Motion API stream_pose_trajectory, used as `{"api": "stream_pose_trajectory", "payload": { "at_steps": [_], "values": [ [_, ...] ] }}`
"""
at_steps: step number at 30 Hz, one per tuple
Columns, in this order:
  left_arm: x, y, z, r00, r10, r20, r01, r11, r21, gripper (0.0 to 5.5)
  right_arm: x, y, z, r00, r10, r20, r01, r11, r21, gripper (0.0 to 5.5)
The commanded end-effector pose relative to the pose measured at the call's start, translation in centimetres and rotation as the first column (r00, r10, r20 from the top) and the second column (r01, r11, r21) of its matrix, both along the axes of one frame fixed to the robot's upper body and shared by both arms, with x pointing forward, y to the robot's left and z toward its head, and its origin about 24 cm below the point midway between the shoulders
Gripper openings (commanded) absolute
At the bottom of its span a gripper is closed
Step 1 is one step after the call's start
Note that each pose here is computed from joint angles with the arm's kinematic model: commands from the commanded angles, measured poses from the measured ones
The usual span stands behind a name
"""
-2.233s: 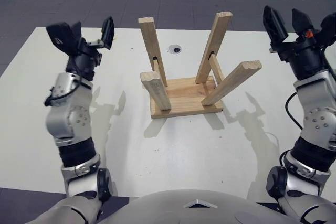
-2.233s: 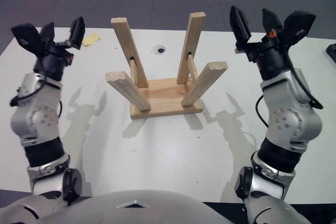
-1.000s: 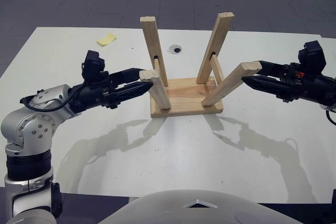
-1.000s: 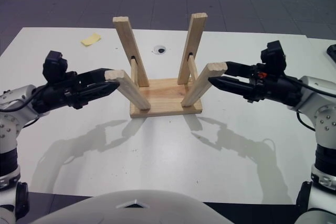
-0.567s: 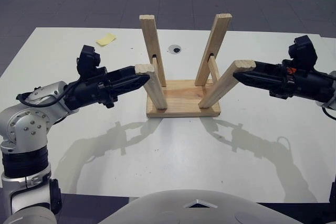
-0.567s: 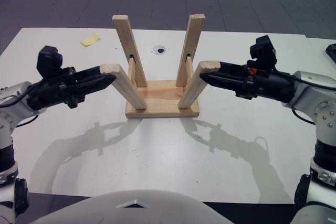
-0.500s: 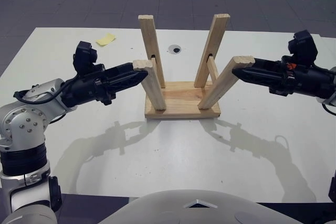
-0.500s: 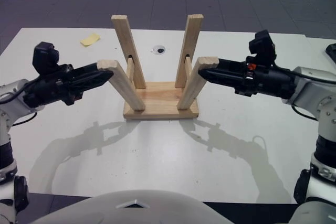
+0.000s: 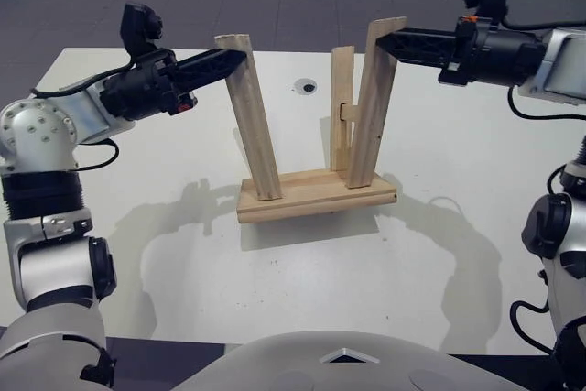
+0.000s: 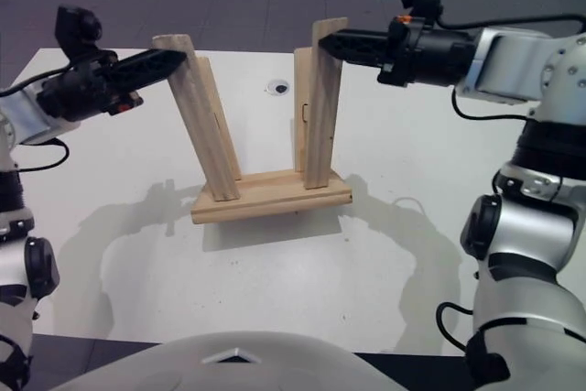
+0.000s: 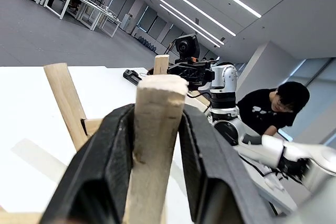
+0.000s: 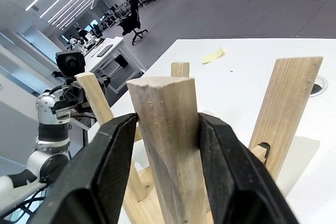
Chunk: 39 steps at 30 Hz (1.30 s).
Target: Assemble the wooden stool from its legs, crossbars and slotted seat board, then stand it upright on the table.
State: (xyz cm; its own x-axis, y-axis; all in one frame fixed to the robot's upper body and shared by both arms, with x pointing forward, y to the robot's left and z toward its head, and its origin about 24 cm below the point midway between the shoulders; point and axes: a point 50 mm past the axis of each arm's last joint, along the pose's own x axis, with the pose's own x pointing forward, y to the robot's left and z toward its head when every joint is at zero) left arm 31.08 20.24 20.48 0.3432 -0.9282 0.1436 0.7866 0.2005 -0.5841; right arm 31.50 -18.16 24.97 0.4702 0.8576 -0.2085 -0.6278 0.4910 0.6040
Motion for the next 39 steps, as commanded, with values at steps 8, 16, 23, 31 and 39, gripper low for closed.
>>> {"api": "stream_pose_trajectory", "payload": {
  "at_steps": [8, 16, 23, 31, 39],
  "values": [
    [4.8, -3.7, -7.9, 0.969, 0.071, -0.238, -0.051, 0.995, 0.088, 1.07, 3.5, 7.2, -5.8, 0.931, 0.021, -0.364, -0.045, 0.997, -0.058, 1.81],
    [5.9, -5.4, -10.7, 0.959, 0.180, -0.218, -0.153, 0.979, 0.132, 1.18, 4.9, 6.7, -9.6, 0.873, -0.154, -0.463, 0.165, 0.986, -0.016, 1.81],
    [5.9, -6.2, -12.0, 0.960, 0.194, -0.202, -0.149, 0.964, 0.220, 1.25, 5.1, 6.9, -11.9, 0.835, -0.224, -0.503, 0.219, 0.973, -0.070, 1.75],
    [6.5, -5.9, -11.9, 0.944, 0.283, -0.169, -0.243, 0.944, 0.223, 2.90, 5.6, 6.6, -12.1, 0.849, -0.244, -0.468, 0.253, 0.966, -0.046, 3.06],
    [6.9, -4.6, -10.4, 0.929, 0.320, -0.187, -0.311, 0.947, 0.078, 4.15, 5.5, 5.7, -11.8, 0.866, -0.237, -0.440, 0.273, 0.962, 0.018, 4.21]
  ]
}}
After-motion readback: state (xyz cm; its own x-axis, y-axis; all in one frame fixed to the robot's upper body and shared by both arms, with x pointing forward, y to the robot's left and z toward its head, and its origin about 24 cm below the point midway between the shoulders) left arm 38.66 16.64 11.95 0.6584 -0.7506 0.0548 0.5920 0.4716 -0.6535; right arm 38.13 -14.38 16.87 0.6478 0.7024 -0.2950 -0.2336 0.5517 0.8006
